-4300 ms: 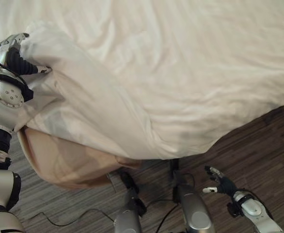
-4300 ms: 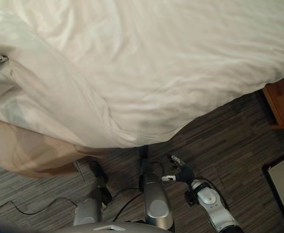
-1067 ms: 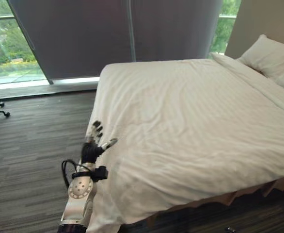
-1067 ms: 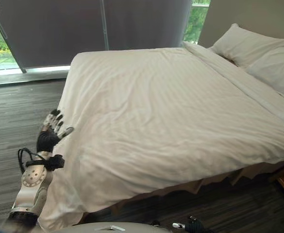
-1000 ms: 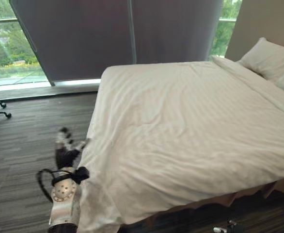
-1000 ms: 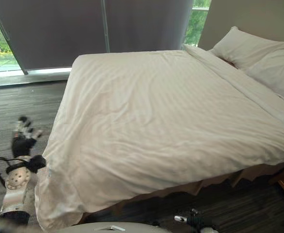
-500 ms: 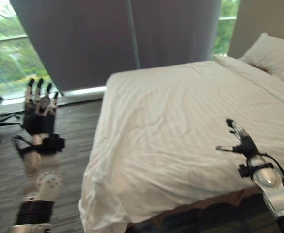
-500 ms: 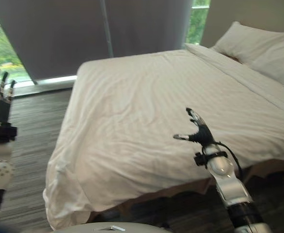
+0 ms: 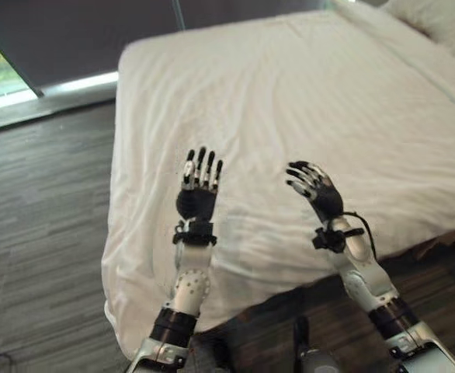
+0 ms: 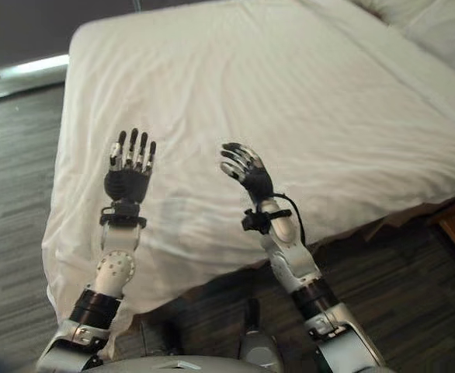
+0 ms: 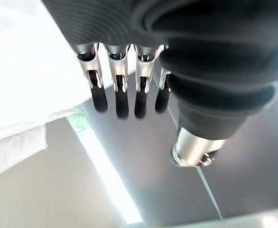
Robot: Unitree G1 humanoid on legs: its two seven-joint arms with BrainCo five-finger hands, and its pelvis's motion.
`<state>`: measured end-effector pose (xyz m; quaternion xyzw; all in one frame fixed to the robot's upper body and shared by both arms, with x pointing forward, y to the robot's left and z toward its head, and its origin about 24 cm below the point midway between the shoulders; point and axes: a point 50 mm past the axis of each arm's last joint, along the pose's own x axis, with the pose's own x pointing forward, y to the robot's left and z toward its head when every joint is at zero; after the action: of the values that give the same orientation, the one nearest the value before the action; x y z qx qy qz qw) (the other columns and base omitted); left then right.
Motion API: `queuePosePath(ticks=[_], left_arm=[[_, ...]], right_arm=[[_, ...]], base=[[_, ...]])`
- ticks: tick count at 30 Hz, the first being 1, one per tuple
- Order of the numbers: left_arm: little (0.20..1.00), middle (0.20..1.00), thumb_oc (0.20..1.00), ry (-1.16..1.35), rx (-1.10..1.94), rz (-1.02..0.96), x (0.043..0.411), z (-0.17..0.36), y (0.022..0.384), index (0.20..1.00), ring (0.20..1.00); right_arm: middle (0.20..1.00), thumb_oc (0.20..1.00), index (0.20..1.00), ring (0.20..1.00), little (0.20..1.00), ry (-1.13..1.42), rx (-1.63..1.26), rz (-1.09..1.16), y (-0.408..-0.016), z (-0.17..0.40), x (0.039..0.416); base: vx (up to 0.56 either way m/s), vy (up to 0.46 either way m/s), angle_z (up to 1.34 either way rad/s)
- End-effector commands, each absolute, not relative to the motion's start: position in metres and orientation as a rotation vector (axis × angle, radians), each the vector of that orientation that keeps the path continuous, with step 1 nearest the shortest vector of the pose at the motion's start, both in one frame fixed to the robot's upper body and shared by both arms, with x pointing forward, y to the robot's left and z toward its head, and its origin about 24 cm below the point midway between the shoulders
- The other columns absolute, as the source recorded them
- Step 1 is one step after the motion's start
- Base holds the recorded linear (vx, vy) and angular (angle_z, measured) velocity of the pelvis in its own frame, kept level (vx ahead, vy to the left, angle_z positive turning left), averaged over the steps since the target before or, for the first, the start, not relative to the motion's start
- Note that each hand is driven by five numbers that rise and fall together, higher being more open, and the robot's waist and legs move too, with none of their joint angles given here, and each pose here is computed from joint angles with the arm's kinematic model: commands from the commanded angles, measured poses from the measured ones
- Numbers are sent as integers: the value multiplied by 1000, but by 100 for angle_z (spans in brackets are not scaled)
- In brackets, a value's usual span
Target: Making the bed.
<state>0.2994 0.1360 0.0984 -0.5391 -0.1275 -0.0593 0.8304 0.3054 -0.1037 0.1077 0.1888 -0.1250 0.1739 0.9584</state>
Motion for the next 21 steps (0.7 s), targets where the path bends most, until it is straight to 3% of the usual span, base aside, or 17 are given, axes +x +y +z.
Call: queuePosePath(ticks=[1, 7, 15, 18, 21], left_arm=[[200, 200, 200, -403, -1138, -236, 320, 143, 127, 200, 200], [200, 200, 200, -411, -1212, -285, 331, 161, 100, 200, 200], [200, 200, 200, -392, -1222, -284, 339, 163, 92, 200, 200], [200, 200, 200, -382, -1192, -231, 342, 154, 107, 200, 200], [200, 200, 200, -362, -1139, -74, 339, 123, 149, 200, 200]], right_arm=[[200, 200, 200, 200, 200, -475, 692, 372, -95, 160, 319], [200, 200, 200, 200, 200, -521, 962, 359, -78, 179, 328], [200, 200, 200, 200, 200, -430, 963, 334, -65, 168, 340], [200, 200, 200, 200, 200, -368, 911, 316, -68, 152, 342], [200, 200, 200, 200, 200, -294, 875, 243, -85, 124, 342]], base=[[-134, -39, -8], [-105, -41, 4], [-77, -20, 1], [-46, -1, 3], [0, 0, 0]])
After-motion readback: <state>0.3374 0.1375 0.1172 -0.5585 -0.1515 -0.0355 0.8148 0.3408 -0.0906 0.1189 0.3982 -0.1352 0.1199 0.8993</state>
